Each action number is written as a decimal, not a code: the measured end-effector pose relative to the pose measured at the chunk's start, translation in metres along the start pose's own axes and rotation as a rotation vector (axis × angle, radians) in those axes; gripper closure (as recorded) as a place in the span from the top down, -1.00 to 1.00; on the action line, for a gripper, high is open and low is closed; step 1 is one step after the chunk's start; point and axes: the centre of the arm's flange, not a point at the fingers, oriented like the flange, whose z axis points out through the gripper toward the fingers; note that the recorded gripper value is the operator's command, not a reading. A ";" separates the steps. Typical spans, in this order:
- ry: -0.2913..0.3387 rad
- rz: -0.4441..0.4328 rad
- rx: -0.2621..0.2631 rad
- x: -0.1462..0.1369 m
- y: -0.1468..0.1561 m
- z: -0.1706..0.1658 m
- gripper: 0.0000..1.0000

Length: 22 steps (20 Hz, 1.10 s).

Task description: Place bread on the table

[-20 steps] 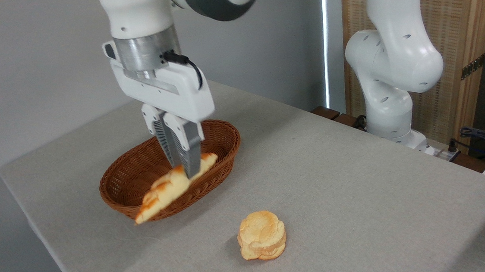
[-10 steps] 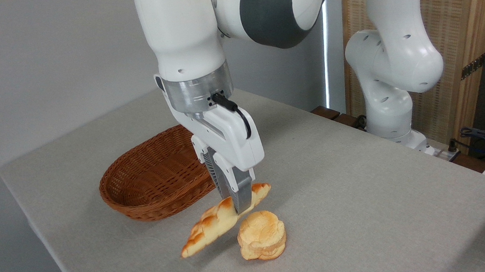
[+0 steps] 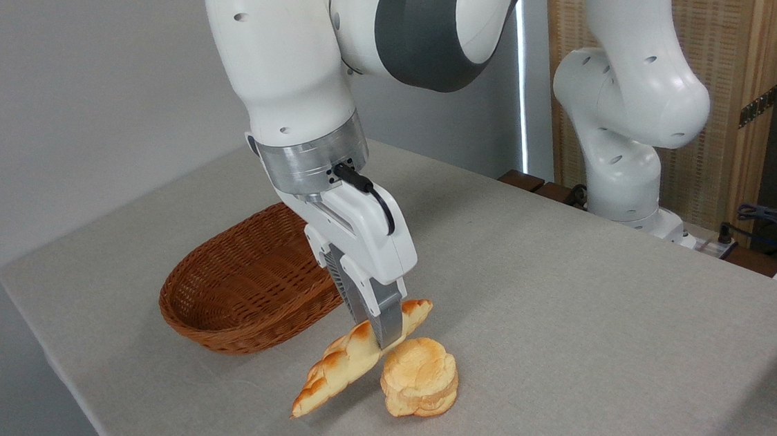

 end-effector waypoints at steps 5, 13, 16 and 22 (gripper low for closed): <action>0.000 0.004 0.000 0.002 0.001 0.000 1.00; 0.016 0.013 0.020 0.006 0.004 -0.013 1.00; 0.056 -0.004 0.060 0.013 0.014 -0.042 1.00; 0.135 -0.155 0.118 0.067 0.062 -0.091 1.00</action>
